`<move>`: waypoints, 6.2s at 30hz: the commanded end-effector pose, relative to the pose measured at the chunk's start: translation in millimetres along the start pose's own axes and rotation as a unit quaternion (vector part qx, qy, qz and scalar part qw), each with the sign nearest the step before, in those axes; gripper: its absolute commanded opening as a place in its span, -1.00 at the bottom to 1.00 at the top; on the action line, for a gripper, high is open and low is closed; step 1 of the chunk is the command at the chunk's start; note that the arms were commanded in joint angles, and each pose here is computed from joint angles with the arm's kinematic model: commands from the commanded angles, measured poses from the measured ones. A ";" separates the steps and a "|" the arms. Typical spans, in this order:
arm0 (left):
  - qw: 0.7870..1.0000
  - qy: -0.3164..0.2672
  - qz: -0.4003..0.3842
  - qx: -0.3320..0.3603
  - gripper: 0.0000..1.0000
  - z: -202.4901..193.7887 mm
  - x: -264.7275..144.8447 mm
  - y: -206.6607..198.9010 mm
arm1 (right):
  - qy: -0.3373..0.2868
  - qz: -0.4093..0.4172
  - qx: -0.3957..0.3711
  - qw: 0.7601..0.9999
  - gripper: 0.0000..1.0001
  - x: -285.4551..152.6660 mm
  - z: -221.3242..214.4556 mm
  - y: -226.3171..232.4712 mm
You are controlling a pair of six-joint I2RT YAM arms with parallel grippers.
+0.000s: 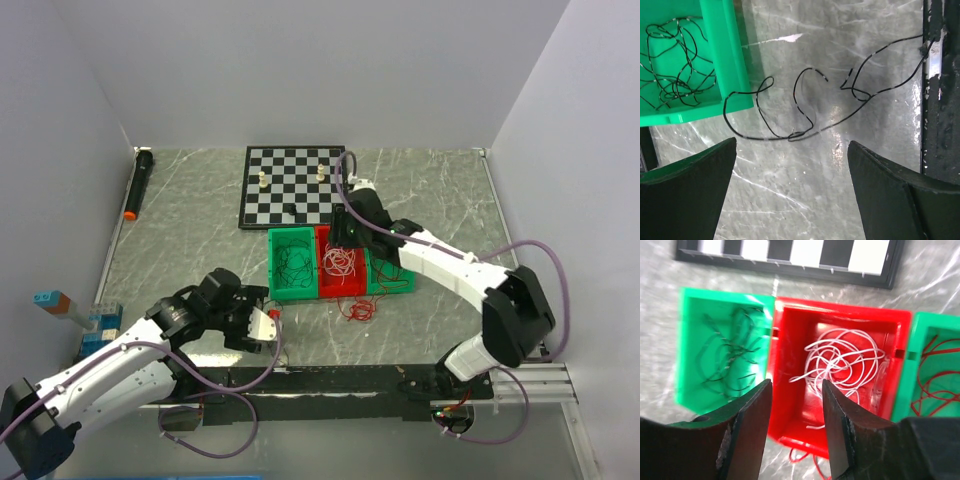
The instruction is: Untangle the cables
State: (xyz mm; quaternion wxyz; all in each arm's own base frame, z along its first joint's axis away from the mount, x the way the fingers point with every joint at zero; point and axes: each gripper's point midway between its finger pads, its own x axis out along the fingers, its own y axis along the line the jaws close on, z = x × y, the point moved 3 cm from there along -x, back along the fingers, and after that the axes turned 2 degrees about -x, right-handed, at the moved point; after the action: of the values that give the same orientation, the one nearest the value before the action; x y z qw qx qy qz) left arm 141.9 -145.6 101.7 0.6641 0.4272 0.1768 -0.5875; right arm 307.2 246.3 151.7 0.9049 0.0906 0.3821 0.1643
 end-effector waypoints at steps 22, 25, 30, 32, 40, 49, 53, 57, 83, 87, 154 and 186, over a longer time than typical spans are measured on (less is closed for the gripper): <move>0.983 -0.053 -0.108 0.138 0.98 8.0 30.8 -14.6 | -0.134 -0.011 0.035 0.990 0.03 -108.8 33.8 -43.0; 0.976 -0.056 -0.128 0.166 0.98 10.4 36.8 -15.1 | -0.133 -0.010 0.042 0.990 0.01 -108.6 29.6 -45.6; 0.963 -0.044 -0.179 0.196 0.98 9.0 47.2 -24.5 | -0.132 -0.006 0.051 0.990 -0.01 -105.3 25.3 -47.6; 0.958 -0.038 -0.194 0.206 0.98 7.1 50.3 -27.1 | -0.135 -0.003 0.050 0.990 -0.03 -104.6 24.1 -47.9; 0.948 -0.035 -0.218 0.230 0.85 15.1 59.2 -29.2 | -0.129 0.010 0.052 0.990 -0.10 -96.1 18.1 -47.2; 0.921 -0.005 -0.257 0.293 -0.49 12.3 58.1 -54.4 | -0.123 0.009 0.061 0.991 -0.21 -91.8 12.0 -51.8; 0.923 -0.005 -0.257 0.287 -0.63 15.3 53.6 -54.5 | -0.121 0.007 0.061 0.991 -0.27 -92.0 10.7 -53.2; 0.954 -0.016 -0.186 0.236 -0.99 47.5 52.2 -23.2 | -0.121 0.007 0.062 0.991 -0.33 -92.2 12.3 -53.5; 0.926 -0.164 0.253 -0.228 -0.98 127.0 -11.1 194.2 | -0.133 -0.002 0.078 0.988 -0.54 -102.1 18.7 -57.1; 0.915 -0.187 0.239 -0.267 -0.99 129.9 -6.1 194.2 | -0.129 0.003 0.079 0.989 -0.55 -99.7 16.1 -56.2; 0.872 -0.014 0.117 -0.475 0.18 75.5 77.2 149.4 | -0.125 0.019 0.095 0.987 -0.36 -104.1 9.0 -58.7; 0.918 -0.115 0.067 -0.375 0.93 123.3 -85.9 178.3 | 0.112 -0.023 -0.017 0.993 -0.03 -47.7 -141.6 -14.7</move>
State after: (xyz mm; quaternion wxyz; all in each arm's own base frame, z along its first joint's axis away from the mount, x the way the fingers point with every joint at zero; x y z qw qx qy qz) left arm 253.0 -207.9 294.4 0.8251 0.0971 0.2652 -0.4893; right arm 166.9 196.6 69.6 0.8573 0.0366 0.4970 0.1293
